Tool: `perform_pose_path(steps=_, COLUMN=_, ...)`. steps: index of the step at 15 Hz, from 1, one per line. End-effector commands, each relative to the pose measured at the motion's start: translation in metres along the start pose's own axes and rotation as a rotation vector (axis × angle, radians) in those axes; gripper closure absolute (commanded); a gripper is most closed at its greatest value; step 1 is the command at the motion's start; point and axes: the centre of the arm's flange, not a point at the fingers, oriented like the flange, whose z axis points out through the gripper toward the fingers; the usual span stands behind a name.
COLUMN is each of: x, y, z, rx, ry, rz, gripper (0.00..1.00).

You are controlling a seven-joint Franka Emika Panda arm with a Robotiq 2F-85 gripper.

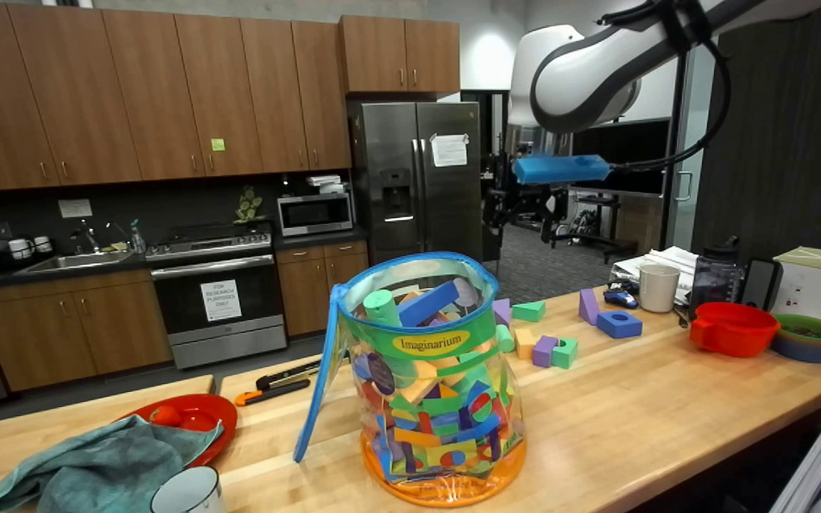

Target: Put the green cylinder into the bag

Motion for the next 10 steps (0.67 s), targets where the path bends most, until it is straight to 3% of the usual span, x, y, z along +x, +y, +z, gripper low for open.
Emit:
perform_pose_path(steps=1, x=0.028, y=-0.011, z=0.011, rx=-0.015, ry=-0.023, rz=0.053, gripper=0.0)
perform_pose_path(steps=10, x=0.084, y=-0.022, z=0.014, rx=-0.001, ry=-0.072, rz=0.083, gripper=0.0)
